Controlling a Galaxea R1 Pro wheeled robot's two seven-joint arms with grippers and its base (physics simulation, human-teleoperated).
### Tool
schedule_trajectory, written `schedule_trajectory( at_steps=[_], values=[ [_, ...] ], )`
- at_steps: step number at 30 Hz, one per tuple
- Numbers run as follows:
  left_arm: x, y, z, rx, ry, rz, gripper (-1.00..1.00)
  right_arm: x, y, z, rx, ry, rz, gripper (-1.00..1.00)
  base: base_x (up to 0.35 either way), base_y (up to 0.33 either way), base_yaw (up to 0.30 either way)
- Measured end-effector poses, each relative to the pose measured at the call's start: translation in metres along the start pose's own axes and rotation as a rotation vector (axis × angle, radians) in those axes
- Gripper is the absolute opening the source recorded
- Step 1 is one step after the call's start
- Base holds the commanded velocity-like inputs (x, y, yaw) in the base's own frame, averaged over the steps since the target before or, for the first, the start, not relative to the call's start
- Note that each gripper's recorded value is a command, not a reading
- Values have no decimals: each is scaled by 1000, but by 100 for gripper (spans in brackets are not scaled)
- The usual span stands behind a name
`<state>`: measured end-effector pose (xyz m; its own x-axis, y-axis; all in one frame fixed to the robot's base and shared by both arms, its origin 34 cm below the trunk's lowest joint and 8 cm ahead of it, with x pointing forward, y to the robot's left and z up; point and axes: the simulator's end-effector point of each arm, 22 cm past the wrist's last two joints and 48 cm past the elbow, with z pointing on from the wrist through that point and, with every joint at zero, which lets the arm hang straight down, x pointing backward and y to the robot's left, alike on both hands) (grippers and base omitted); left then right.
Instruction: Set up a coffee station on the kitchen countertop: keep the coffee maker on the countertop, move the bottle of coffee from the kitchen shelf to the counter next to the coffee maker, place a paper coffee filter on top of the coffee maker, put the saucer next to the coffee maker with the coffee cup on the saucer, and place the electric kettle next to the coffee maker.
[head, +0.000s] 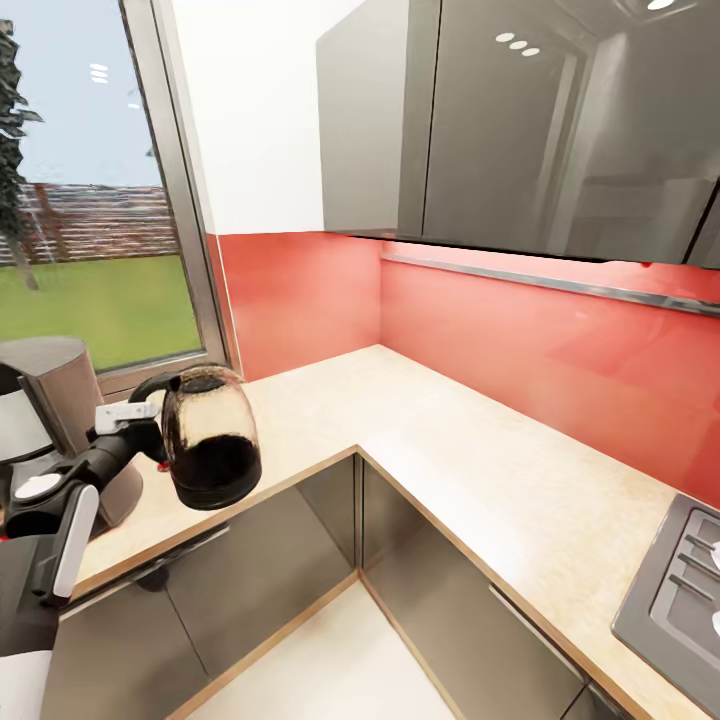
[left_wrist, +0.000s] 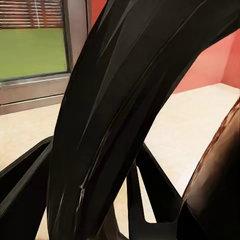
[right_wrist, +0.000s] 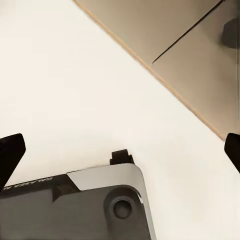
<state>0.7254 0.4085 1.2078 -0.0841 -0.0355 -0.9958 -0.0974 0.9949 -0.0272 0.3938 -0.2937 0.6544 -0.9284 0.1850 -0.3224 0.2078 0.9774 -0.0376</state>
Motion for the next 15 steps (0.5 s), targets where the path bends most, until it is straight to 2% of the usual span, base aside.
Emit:
schedule_trajectory(
  at_steps=[15],
  values=[
    [4, -3, 0, -3, 6, -2, -100, -1, 0, 0, -3, -1, 2, 100, 0, 0, 0]
  ],
)
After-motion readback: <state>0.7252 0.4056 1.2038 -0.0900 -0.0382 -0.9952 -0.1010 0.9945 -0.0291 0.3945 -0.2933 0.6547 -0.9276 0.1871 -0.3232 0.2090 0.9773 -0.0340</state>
